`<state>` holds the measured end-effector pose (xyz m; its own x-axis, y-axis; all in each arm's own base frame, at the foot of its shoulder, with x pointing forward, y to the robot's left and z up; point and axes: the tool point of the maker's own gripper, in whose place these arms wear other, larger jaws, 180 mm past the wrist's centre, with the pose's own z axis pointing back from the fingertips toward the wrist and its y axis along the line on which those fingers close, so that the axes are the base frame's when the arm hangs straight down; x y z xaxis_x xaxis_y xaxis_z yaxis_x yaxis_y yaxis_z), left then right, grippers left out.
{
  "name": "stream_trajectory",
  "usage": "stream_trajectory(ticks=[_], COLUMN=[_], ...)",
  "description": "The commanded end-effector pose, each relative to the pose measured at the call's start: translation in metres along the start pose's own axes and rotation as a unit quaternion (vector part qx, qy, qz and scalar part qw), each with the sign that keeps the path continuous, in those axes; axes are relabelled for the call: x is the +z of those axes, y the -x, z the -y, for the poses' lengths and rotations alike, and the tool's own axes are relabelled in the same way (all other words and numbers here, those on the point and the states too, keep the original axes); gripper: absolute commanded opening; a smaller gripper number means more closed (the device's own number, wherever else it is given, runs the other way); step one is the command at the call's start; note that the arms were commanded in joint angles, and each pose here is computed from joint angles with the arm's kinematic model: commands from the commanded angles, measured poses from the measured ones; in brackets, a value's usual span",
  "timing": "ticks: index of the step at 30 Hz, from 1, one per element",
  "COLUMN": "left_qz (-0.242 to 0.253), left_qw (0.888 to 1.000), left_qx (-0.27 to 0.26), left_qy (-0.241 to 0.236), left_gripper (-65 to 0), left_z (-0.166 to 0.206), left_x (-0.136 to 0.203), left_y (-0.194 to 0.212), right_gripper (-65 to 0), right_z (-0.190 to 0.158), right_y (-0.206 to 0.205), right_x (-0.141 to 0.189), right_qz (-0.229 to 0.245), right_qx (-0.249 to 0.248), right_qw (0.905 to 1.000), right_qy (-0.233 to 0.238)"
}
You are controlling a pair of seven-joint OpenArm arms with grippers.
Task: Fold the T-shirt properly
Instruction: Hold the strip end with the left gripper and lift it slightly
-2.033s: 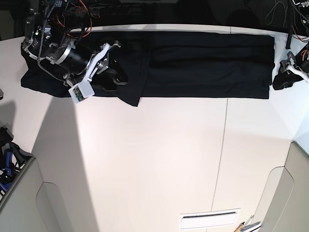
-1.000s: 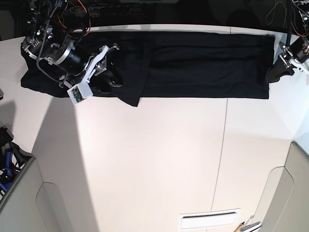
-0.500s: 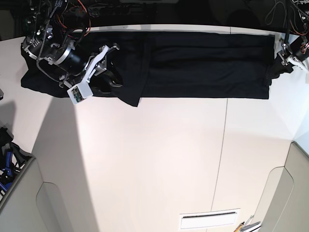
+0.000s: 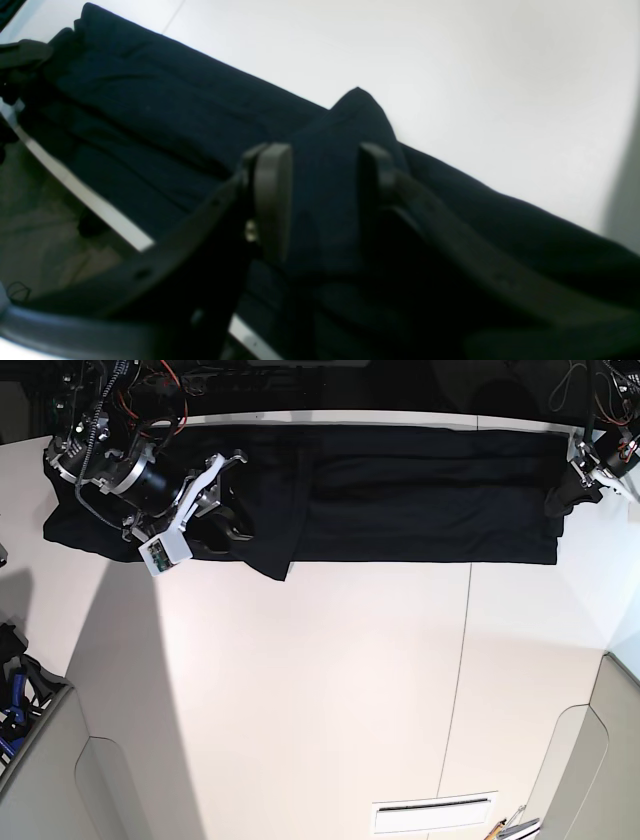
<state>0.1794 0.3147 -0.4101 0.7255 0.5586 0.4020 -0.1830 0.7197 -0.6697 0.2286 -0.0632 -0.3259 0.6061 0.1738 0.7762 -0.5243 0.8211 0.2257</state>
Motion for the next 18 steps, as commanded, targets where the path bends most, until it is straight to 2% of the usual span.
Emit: stream_trajectory(ticks=[1,3,6,8,10,13,18], left_qz=[-0.009,-0.004,0.008,0.023,0.047,0.055,0.055], left_qw=[1.0,1.0,1.0,0.999,0.997,0.996,0.996], left_qx=[-0.01,-0.008,-0.002,0.006,0.018,0.013,-0.027], left_qy=[-0.004,0.003,0.015,0.034,0.064,0.064,0.072], left_gripper=[-30.0,-37.8,-55.7,-65.0,-65.0,-65.0,-65.0], left_z=[0.0,0.002,0.007,0.014,0.024,0.026,0.043], left_x=[0.004,0.003,0.004,0.004,0.006,0.01,0.014], left_y=[-0.002,-0.004,-0.009,-0.014,-0.023,-0.029,-0.038], right_gripper=[-42.9,-42.9,-42.9,-42.9,-42.9,-42.9,-42.9], right_z=[-0.002,-0.002,-0.001,-0.001,-0.001,0.007,0.048], right_y=[-0.013,-0.013,-0.013,-0.013,-0.013,-0.007,0.002], right_x=[0.003,0.003,0.003,0.003,0.003,0.003,0.016], right_qz=[0.025,0.025,0.025,0.025,0.024,0.008,-0.016], right_qx=[0.005,0.005,0.005,0.005,0.006,0.019,0.01], right_qw=[0.9997,0.9997,0.9997,0.9997,0.9997,0.9995,0.9938], right_qy=[-0.002,-0.002,-0.002,-0.002,-0.001,0.022,0.109])
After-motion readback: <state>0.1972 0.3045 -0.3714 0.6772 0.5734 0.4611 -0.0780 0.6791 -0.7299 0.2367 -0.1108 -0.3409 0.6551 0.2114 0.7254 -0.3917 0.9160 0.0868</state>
